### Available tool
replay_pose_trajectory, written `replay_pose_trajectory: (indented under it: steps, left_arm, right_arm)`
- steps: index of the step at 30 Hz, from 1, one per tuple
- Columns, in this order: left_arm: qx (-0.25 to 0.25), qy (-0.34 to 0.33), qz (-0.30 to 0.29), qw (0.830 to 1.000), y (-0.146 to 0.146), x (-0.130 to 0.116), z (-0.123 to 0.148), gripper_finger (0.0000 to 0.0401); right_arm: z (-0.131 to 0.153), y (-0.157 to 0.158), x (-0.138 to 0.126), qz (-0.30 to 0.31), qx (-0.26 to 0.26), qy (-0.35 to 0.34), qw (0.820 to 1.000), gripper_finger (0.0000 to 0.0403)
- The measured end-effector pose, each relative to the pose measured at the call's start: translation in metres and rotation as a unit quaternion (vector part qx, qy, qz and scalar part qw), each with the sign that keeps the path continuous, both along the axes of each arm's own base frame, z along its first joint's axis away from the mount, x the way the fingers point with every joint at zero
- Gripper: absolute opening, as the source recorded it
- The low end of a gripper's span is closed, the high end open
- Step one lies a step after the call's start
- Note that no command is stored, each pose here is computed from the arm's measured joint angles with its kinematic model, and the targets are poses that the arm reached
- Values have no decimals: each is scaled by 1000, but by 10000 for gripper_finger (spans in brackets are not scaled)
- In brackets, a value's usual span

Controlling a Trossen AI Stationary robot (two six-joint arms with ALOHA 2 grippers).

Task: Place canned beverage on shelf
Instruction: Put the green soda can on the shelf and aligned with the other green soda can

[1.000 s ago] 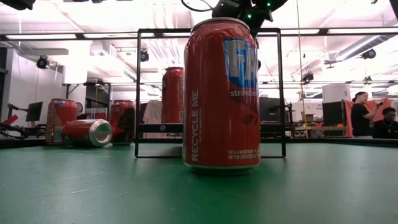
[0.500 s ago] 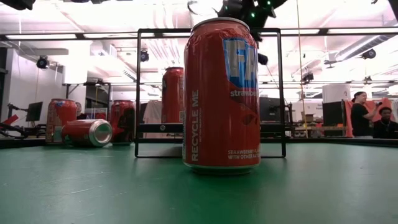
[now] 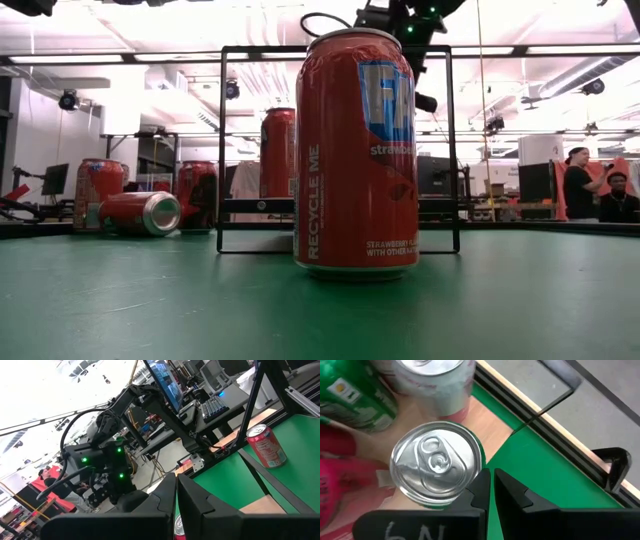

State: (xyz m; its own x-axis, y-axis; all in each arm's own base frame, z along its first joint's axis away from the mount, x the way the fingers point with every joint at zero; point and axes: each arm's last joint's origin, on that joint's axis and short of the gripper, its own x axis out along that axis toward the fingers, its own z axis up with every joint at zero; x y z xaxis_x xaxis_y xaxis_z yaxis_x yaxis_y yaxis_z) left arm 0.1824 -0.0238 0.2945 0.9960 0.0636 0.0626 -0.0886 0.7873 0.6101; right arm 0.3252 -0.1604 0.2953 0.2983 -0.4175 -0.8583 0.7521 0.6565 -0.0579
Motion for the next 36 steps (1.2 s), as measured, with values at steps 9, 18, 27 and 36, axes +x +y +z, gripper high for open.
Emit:
replay_pose_trajectory:
  steps: [9,18,27,36]
  left_arm:
    - [0,0,0,1000,0,0,0,0]
    - [0,0,0,1000,0,0,0,0]
    - [0,0,0,1000,0,0,0,0]
    - [0,0,0,1000,0,0,0,0]
  right_arm:
    - [-1,17,6,10,20,-2,1000,17]
    - [-1,32,12,23,25,-8,999,17]
    - [-1,42,17,28,27,-17,999,17]
    - [2,42,22,37,14,-43,998,17]
